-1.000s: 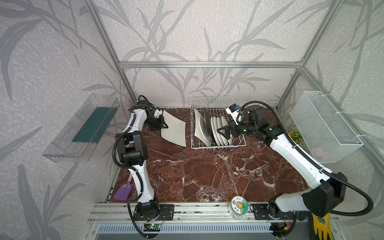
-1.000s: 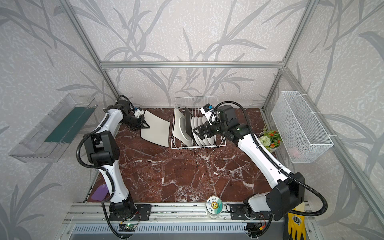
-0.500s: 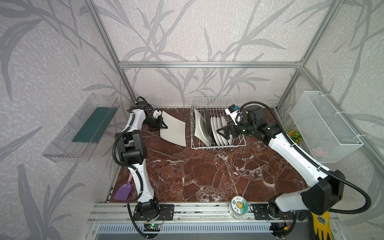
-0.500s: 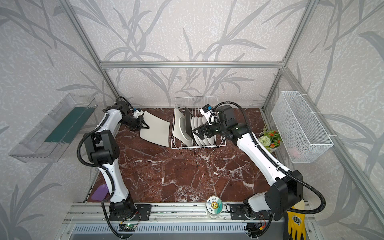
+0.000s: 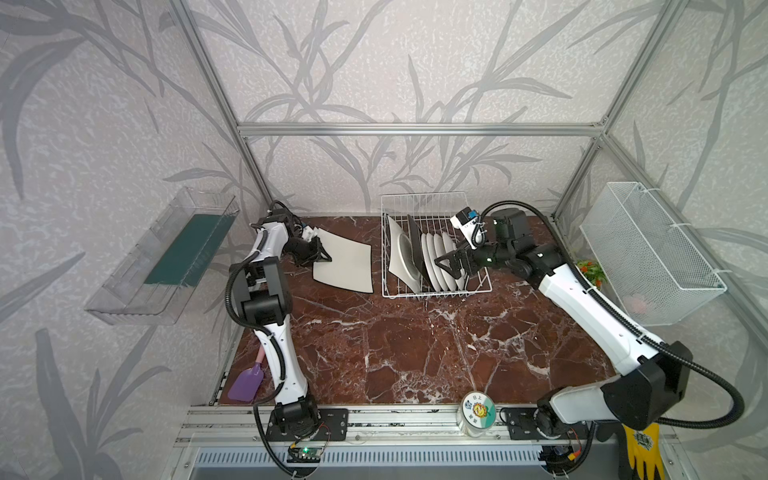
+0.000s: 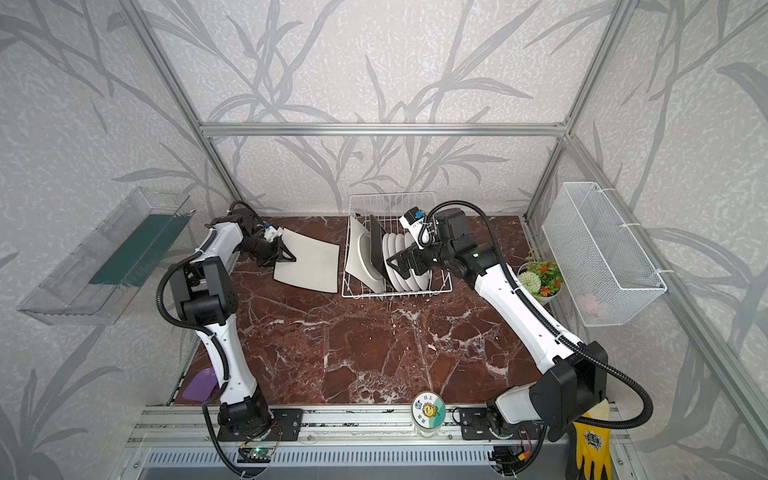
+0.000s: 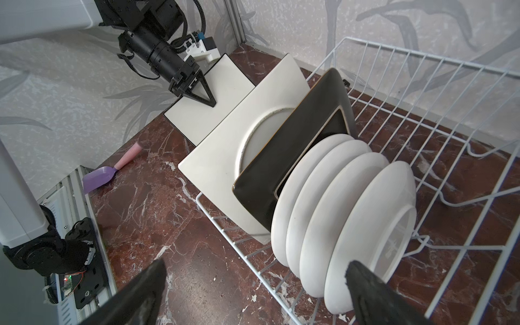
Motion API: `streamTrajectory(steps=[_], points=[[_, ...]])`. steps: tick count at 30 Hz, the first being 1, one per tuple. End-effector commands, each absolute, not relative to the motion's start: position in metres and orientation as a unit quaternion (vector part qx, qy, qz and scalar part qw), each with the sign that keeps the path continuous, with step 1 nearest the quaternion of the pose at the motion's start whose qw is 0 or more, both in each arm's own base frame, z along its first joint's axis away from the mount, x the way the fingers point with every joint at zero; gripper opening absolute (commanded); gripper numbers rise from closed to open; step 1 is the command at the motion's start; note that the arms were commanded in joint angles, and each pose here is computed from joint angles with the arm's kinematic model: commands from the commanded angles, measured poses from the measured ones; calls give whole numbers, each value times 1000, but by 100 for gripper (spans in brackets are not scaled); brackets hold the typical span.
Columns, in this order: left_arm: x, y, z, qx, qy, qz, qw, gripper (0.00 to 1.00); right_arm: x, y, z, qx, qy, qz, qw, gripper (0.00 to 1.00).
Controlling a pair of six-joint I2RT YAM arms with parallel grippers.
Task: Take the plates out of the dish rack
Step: 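Lower the square white plate flat onto the table and open the left gripper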
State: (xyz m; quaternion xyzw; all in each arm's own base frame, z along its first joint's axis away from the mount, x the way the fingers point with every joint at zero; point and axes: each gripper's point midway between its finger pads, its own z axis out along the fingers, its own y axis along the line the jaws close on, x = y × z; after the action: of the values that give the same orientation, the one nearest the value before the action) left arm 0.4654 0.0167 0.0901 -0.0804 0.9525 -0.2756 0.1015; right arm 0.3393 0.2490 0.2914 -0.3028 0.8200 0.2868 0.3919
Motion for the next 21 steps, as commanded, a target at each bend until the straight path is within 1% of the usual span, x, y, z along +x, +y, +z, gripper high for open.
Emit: streamTrajectory(steps=[1,4,9,16,21], points=[[454,37,55,-78,971,-215,65,25,339,247,307,-315,812,274,408,99],[453,38,50,-81,971,-217,60,25,339,246,308,-320,811,268,410,99],[452,42,42,-85,971,-217,51,29,339,241,308,-327,813,248,413,99],[452,49,36,-91,973,-208,48,31,337,240,309,-328,813,249,412,99],[454,55,32,-101,972,-209,48,35,338,240,309,-330,812,247,414,99]])
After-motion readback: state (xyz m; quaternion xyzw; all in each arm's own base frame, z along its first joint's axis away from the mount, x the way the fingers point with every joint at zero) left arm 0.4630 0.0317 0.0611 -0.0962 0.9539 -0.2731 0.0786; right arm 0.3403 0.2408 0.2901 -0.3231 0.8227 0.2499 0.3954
